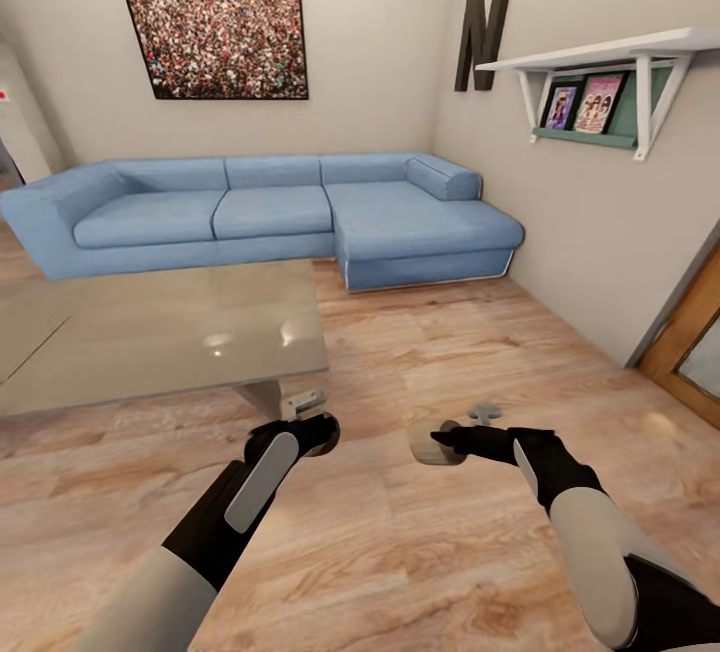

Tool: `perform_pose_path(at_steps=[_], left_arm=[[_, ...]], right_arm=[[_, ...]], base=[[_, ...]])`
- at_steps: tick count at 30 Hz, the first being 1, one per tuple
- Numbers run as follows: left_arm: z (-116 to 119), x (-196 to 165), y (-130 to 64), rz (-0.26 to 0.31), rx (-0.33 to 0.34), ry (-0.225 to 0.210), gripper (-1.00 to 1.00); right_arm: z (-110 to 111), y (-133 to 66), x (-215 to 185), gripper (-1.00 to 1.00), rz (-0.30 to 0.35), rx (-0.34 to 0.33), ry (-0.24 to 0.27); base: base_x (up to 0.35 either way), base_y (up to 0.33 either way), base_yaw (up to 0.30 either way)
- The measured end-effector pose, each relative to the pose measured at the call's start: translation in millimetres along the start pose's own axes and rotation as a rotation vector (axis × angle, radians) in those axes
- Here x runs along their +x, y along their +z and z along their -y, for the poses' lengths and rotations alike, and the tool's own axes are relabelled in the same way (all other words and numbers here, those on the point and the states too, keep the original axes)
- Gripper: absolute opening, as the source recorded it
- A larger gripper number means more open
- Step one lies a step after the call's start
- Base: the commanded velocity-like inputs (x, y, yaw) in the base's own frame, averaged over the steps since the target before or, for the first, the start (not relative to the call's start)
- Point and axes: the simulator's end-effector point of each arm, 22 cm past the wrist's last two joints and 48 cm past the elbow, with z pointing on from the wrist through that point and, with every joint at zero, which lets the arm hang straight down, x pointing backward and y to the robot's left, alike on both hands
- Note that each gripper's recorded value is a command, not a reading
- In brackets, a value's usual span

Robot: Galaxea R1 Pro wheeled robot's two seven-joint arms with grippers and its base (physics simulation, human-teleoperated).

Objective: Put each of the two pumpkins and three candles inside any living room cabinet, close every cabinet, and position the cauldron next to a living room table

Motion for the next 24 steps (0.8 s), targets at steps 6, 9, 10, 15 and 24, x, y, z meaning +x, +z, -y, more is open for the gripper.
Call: perform_pose_path(at_steps=[6, 9, 10, 15, 24], left_arm=[[-0.2, 0.2, 0.1, 0.0, -0.001, 0.001, -1.0], [-0.1, 0.1, 0.0, 0.0, 0.0, 0.001, -1.0], [-0.4, 0.0, 0.1, 0.0, -0.001, 0.001, -1.0], [-1.2, -0.4, 0.2, 0.0, -0.002, 0.0, -1.0], [-1.8, -1.0, 0.0, 0.001, -0.002, 0.0, -1.0]], right_arm=[[-0.1, 0.2, 0.2, -1.0, -0.001, 0.0, 0.0], [0.0, 0.1, 0.3, -1.0, -0.001, 0.001, 0.0], [0.0, 0.1, 0.3, -1.0, -0.001, 0.001, -0.001], [0.0, 0.2, 0.4, -1.0, -0.001, 0.001, -0.001], [0.0, 0.3, 0.7, -1.0, -0.002, 0.001, -0.002]], base=[[-0.004, 0.0, 0.279], [0.0, 0.0, 0.291], [0.0, 0.0, 0.292], [0.0, 0.0, 0.292], [0.0, 0.0, 0.292]])
